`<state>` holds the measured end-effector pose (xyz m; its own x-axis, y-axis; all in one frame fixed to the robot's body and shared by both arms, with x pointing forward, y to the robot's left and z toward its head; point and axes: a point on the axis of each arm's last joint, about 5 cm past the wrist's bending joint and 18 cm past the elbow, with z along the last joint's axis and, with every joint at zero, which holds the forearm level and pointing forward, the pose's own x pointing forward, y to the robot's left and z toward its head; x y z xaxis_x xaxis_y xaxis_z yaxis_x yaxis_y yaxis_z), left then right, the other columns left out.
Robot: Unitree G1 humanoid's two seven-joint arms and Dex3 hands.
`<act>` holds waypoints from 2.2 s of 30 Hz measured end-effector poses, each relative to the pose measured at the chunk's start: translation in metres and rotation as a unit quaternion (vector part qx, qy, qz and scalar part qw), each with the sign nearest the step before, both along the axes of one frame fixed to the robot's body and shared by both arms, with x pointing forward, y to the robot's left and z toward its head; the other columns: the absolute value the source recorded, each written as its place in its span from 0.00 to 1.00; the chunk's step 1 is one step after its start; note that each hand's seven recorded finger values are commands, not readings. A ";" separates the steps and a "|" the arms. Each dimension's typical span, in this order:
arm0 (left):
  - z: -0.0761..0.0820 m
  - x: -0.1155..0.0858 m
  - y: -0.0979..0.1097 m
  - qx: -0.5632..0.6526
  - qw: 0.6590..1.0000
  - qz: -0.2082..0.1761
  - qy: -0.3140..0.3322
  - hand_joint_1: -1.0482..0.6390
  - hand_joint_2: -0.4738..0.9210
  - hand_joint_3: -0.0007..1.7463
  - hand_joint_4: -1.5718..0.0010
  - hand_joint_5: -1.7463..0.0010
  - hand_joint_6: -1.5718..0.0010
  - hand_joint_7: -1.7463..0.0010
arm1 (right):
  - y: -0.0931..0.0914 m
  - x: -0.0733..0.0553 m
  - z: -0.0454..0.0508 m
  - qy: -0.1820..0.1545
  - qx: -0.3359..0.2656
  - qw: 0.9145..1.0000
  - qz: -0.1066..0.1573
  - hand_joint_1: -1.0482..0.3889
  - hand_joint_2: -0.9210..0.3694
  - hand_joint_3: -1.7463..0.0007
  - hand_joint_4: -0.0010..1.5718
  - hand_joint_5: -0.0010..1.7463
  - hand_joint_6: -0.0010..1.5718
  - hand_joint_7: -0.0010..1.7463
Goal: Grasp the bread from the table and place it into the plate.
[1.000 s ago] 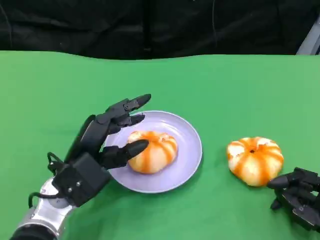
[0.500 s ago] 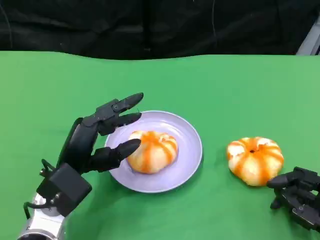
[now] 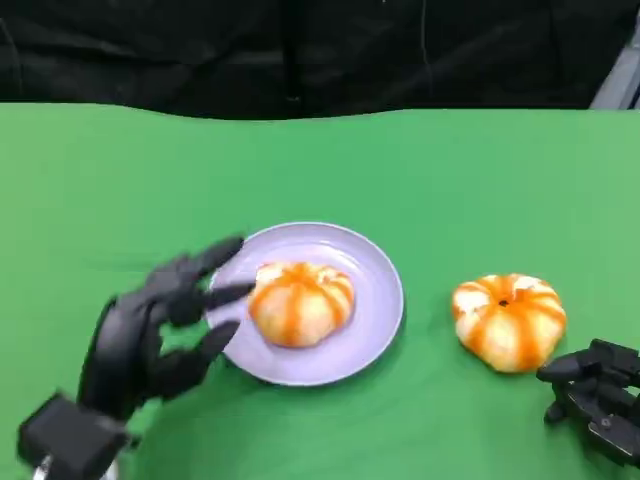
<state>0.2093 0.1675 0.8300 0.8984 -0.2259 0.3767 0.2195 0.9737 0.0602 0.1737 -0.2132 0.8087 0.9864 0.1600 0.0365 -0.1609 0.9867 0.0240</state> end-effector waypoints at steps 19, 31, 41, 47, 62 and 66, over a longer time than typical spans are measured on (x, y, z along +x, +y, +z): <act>-0.009 -0.012 0.018 -0.046 0.998 0.011 0.029 0.30 1.00 0.19 0.41 0.88 0.54 0.99 | 0.000 0.000 0.0002 0.003 0.001 1.000 0.006 0.71 0.00 0.75 0.42 0.84 0.53 0.48; -0.015 -0.019 0.030 -0.043 0.997 0.042 0.045 0.30 1.00 0.19 0.57 0.54 0.50 0.99 | -0.001 -0.002 -0.0006 0.005 0.002 1.000 0.003 0.68 0.00 0.76 0.42 0.83 0.52 0.48; -0.017 -0.022 0.035 -0.052 0.996 0.052 0.049 0.31 1.00 0.19 0.60 0.46 0.49 1.00 | -0.002 -0.003 -0.0008 0.005 0.003 1.000 0.007 0.70 0.00 0.75 0.42 0.84 0.52 0.48; -0.027 -0.032 0.036 -0.085 0.991 0.055 0.083 0.45 1.00 0.21 0.61 0.47 0.47 0.99 | -0.003 -0.004 -0.0013 0.005 0.006 1.000 0.009 0.70 0.00 0.75 0.42 0.84 0.52 0.48; -0.032 -0.042 0.031 -0.095 0.988 0.070 0.098 0.57 0.96 0.39 0.53 0.14 0.47 0.33 | -0.005 -0.007 -0.0003 0.002 0.000 1.000 0.006 0.68 0.00 0.75 0.42 0.84 0.52 0.49; -0.032 -0.045 0.029 -0.076 0.990 0.067 0.094 0.57 0.92 0.44 0.53 0.08 0.51 0.25 | -0.005 -0.008 -0.0003 0.002 0.000 1.000 0.006 0.68 0.00 0.75 0.42 0.84 0.52 0.49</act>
<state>0.1647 0.1965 0.7975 0.9739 -0.0534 0.2206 0.0814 0.9894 -0.1200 0.1662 -0.2183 0.8084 0.9846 0.1717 0.0320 -0.1725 0.9847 0.0251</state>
